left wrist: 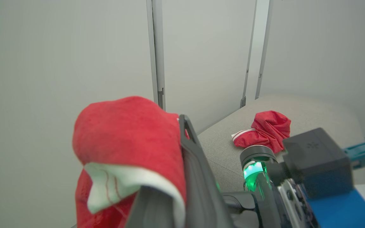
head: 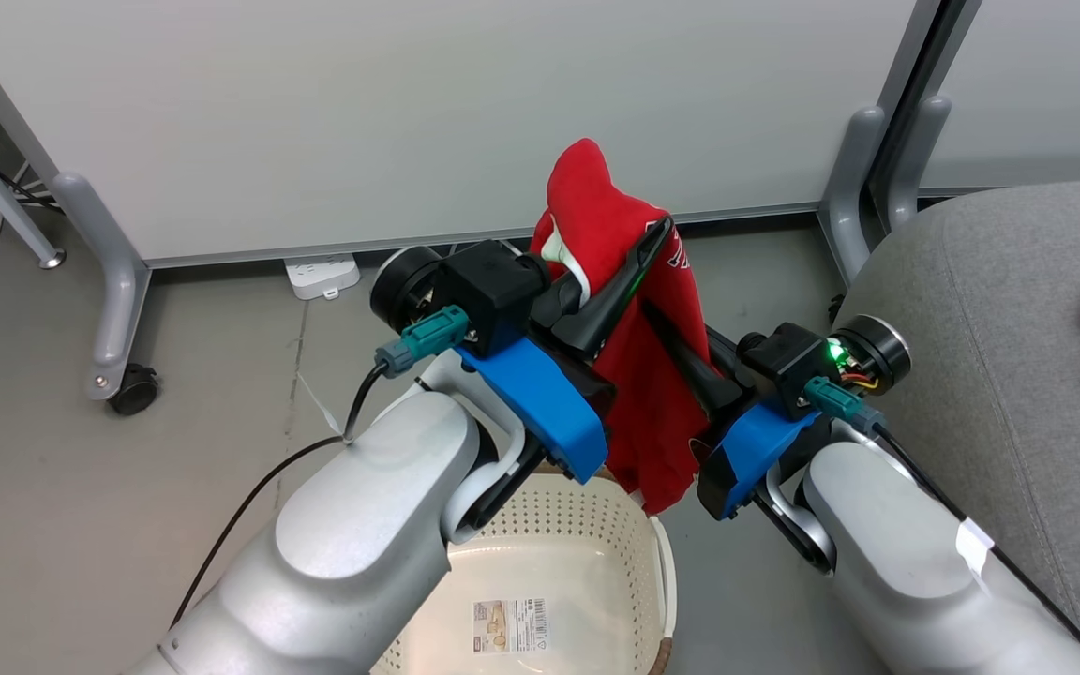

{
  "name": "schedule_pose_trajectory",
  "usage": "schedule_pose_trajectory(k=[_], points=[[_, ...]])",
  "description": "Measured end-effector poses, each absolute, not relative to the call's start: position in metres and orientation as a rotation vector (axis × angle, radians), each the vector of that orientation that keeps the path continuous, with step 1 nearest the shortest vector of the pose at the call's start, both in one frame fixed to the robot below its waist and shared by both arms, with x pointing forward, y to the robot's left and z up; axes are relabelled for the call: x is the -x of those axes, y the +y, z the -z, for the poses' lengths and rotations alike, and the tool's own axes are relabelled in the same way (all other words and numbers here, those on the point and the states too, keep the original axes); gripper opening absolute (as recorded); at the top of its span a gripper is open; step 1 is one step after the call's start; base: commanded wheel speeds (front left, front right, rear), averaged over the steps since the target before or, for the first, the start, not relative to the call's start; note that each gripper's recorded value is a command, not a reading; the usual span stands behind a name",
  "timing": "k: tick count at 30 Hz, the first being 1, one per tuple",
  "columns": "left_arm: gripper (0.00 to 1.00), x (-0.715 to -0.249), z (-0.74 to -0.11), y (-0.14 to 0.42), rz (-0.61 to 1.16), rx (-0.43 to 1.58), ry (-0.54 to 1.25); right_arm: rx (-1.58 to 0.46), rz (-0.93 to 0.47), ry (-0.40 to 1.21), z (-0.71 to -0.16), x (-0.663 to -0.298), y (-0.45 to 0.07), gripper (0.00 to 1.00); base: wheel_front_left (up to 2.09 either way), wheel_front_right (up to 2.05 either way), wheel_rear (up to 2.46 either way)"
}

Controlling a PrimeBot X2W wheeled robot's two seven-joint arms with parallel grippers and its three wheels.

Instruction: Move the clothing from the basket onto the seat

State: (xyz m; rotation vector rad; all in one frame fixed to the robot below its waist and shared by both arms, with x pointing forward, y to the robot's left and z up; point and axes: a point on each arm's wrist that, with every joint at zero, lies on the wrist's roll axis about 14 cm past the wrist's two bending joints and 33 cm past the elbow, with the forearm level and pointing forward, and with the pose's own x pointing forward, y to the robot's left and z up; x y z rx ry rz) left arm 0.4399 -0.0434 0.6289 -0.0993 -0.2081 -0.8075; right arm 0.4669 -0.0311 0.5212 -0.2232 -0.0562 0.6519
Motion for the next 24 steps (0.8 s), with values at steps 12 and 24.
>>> schedule_pose_trajectory(k=[12,24], points=[[0.0,-0.4373,-0.6293,-0.0451,0.813,0.099,-0.207,0.218,-0.643,-0.056,-0.5226,-0.4641,-0.035,0.0,0.0,0.0,0.0],[1.0,-0.4399,-0.6233,-0.0428,0.801,0.094,-0.187,0.204,-0.631,-0.059,-0.5239,-0.467,-0.0371,0.0,0.0,0.0,0.0]])
